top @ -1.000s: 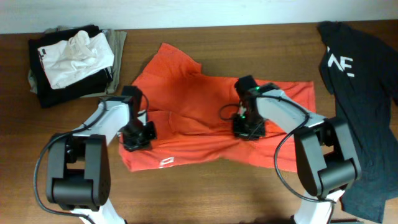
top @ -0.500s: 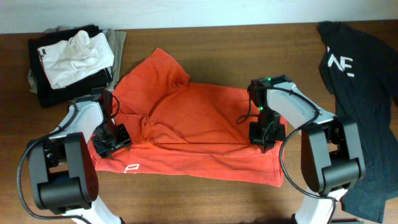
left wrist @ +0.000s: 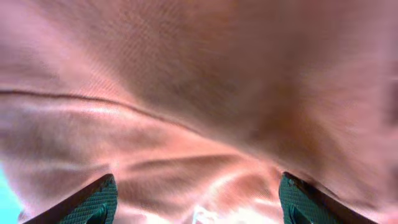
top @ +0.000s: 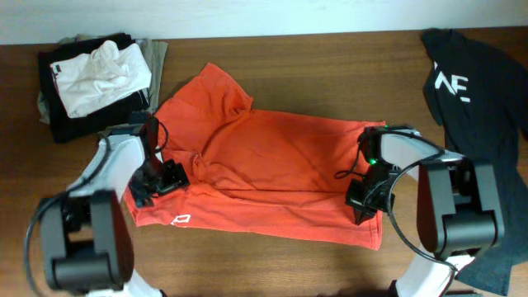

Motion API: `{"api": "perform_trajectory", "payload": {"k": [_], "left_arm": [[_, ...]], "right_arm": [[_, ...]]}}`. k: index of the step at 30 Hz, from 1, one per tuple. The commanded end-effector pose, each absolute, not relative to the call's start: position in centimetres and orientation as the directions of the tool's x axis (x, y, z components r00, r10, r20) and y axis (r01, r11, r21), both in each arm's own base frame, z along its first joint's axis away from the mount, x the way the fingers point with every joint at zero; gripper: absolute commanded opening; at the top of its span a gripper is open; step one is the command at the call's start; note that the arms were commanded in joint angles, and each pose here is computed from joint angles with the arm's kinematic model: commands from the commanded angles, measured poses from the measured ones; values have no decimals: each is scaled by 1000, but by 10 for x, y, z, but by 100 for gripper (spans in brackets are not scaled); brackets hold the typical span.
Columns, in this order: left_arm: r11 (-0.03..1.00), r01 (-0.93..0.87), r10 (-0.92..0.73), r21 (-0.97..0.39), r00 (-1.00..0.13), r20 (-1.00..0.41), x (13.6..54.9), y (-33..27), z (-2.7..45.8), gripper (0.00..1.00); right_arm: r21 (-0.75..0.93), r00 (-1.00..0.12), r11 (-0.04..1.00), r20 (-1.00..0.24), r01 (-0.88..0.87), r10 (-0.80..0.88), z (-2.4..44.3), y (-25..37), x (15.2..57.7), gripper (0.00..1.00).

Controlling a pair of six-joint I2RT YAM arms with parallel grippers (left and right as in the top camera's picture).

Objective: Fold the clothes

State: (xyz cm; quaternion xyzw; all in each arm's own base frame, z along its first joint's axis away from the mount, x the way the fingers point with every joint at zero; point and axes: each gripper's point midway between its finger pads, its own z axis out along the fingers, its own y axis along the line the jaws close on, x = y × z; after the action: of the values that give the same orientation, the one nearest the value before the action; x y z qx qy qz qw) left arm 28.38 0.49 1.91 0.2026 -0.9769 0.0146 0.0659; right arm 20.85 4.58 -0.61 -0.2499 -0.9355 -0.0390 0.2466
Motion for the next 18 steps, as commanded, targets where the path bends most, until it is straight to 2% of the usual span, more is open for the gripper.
{"api": "perform_trajectory", "payload": {"k": [1,4,6,11,12,13,14,17,18], "left_arm": [[922,-377,-383,-87,-922,-56,298,3,79,84],[923,-365,-382,-124,-910,-163,300,3,110,87],[924,-352,-379,-151,-895,-236,307,3,127,95],[944,-251,-321,-213,-846,-425,353,-18,154,99],[946,-229,-313,-228,-825,-471,365,-22,162,99],[949,-193,-303,-250,-780,-548,384,-27,177,99],[949,-174,-302,-264,-746,-593,397,-29,186,98],[964,-61,-228,-258,-690,-687,432,-37,200,98],[971,3,-170,-240,-698,-696,460,-44,202,98]], "right_arm": [[-208,-713,817,404,538,573,-26,-4,203,4],[-237,-668,762,372,602,644,-23,-33,202,4],[-228,-650,730,342,644,679,-13,-46,205,4],[-200,-690,719,202,666,695,50,-64,233,6],[-184,-701,723,181,665,690,61,-65,238,25],[-159,-739,756,161,635,654,78,-66,245,92],[-153,-750,767,161,623,642,86,-66,246,99],[-111,-780,799,175,590,601,97,-59,252,99],[-109,-793,812,175,573,583,96,-55,253,99]]}}
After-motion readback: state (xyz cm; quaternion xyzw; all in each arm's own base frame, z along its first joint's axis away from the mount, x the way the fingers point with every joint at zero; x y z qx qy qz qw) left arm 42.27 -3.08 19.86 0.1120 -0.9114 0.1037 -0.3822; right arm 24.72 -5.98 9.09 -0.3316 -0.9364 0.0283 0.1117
